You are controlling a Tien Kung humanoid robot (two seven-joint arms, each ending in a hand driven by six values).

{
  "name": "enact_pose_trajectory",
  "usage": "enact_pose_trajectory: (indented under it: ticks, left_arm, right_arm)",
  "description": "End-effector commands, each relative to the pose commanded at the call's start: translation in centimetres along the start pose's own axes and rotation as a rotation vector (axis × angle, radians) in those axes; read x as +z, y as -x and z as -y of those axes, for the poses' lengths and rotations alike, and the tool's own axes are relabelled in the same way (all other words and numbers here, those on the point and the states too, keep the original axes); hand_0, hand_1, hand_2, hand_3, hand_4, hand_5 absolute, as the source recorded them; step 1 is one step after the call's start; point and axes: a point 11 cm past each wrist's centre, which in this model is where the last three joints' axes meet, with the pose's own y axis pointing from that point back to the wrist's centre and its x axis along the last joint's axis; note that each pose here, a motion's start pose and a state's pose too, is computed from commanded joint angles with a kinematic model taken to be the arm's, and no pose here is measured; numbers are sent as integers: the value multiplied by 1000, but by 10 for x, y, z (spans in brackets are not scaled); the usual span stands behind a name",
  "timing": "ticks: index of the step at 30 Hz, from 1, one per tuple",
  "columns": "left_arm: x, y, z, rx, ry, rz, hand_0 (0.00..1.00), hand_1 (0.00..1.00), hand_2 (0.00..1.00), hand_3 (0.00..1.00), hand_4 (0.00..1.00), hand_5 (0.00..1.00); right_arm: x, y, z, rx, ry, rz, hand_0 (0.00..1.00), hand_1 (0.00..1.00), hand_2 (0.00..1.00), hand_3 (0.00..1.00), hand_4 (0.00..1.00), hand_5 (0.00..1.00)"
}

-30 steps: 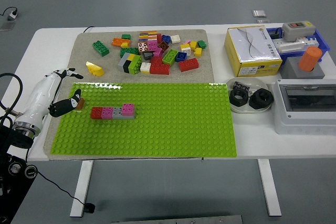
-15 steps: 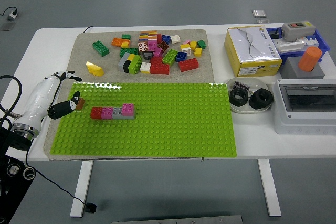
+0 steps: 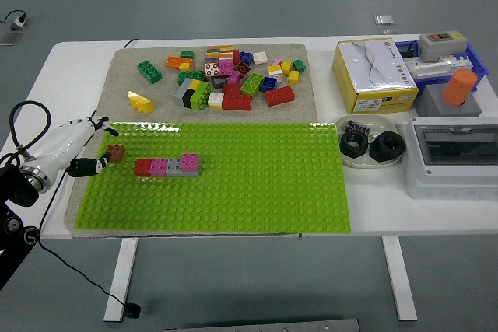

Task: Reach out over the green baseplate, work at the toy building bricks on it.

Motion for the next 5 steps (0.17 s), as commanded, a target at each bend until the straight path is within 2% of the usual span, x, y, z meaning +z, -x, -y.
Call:
enact_pose_trajectory:
  ticks: [5]
  left_arm:
    - [-8,-8,7,-25,-18,52,998,973,998,835,727,2]
  right_arm:
    - [-4,-4,-2,8,-14,4,687,681,734,935,565,998]
